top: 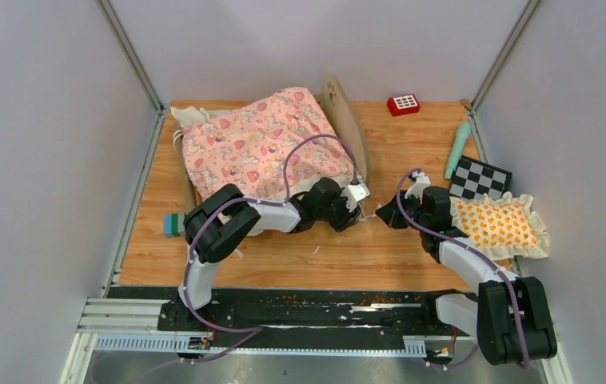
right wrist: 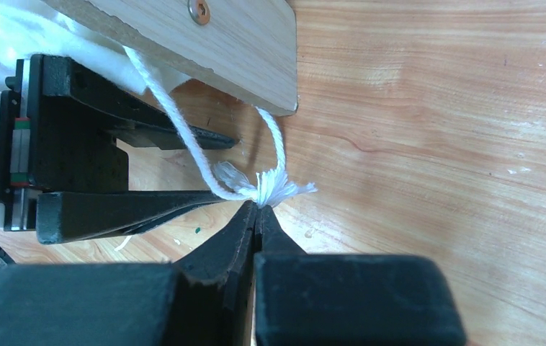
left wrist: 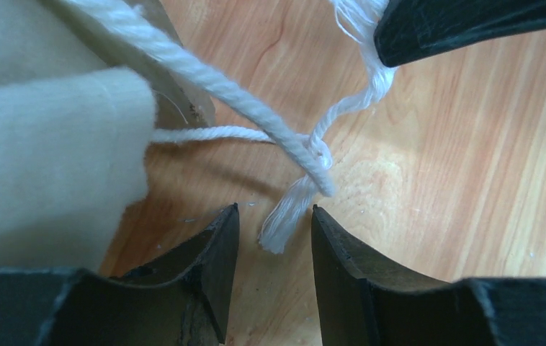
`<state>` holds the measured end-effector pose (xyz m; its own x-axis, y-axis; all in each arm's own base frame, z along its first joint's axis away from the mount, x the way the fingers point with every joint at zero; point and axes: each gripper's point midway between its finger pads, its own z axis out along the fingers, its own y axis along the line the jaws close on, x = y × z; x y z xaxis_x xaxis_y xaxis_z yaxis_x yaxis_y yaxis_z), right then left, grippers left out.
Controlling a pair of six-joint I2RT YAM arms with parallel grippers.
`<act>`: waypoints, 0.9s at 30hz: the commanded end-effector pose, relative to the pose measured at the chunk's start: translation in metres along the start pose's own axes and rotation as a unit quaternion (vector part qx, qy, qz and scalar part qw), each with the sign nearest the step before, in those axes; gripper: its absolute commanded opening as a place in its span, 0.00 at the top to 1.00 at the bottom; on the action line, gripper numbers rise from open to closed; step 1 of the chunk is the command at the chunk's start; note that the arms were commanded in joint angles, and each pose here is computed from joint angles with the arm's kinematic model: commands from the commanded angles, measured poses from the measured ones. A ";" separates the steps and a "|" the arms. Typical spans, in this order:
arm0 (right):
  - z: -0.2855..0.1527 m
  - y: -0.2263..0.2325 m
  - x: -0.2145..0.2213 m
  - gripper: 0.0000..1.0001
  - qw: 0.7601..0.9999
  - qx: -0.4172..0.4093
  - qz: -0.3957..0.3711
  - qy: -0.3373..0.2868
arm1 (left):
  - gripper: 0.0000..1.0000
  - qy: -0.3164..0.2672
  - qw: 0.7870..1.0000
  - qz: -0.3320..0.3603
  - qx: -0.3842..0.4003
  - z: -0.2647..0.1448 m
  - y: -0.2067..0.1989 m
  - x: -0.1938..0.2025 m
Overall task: Set up the pet bed
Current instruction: Tie the ropes to the bed frame.
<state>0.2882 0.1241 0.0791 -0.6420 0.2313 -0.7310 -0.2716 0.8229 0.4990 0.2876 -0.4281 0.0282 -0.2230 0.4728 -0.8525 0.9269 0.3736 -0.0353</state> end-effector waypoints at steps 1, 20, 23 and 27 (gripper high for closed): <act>-0.002 0.009 -0.016 1.00 1.000 -0.016 -0.014 -0.022 | 0.52 0.017 0.999 0.036 -0.023 0.008 0.004 0.009; -0.005 0.007 -0.035 1.00 0.998 0.010 0.012 -0.053 | 1.00 0.005 1.000 -0.009 -0.012 -0.030 -0.015 0.011; -0.004 0.006 -0.047 1.00 0.997 0.025 0.033 -0.064 | 1.00 0.011 1.000 -0.021 -0.014 -0.042 -0.019 0.018; -0.001 0.000 -0.066 1.00 0.994 0.057 0.061 -0.070 | 1.00 0.023 0.999 -0.042 -0.016 -0.056 -0.024 0.028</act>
<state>0.3027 0.1172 0.0992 -0.6108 0.3135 -0.7270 -0.1917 0.8323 0.5200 0.2546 -0.3883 0.0242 -0.2623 0.4942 -0.8288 0.9085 0.4161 -0.0394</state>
